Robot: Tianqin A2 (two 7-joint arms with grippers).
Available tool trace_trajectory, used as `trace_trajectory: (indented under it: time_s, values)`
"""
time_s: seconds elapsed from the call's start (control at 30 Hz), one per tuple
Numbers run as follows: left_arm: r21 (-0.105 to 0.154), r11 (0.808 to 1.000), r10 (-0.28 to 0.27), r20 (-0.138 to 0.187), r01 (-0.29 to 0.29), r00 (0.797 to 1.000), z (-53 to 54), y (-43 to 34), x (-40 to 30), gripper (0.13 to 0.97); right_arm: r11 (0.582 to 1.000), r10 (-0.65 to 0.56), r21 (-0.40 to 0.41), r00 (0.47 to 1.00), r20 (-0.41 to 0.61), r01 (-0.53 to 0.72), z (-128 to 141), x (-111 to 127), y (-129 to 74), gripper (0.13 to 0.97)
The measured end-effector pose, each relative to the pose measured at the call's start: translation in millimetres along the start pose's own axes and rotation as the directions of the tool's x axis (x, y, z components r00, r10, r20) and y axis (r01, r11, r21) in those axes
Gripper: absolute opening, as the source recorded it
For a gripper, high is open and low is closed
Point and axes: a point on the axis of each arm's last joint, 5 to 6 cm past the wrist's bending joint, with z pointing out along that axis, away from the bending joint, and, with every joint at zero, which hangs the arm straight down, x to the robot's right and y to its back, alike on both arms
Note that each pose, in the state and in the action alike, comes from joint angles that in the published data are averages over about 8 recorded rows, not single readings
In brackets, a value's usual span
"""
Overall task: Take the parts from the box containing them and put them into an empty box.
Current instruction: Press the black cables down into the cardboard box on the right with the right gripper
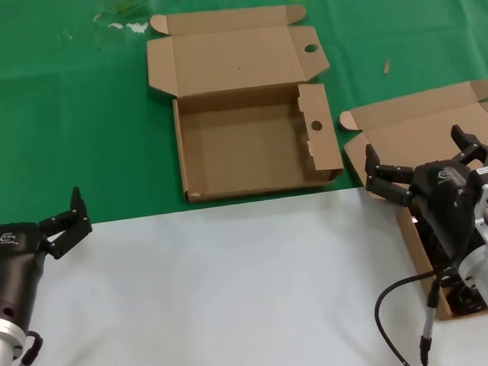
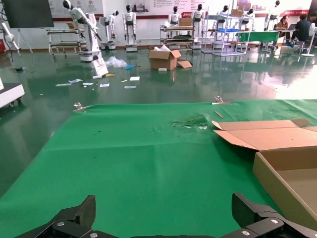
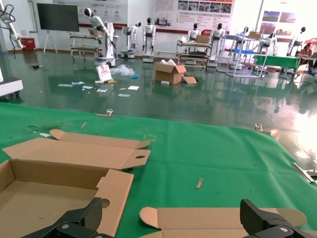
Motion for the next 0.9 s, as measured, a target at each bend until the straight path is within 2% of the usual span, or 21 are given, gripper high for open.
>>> trace_trajectory:
  time_s: [0.9]
  values:
    - [0.0, 1.0, 0.001, 0.0, -0.001, 1.0, 0.0, 0.0, 0.0, 0.952, 1.0, 0.0, 0.0, 1.0, 0.0, 0.0, 0.0, 0.0, 0.0, 0.966]
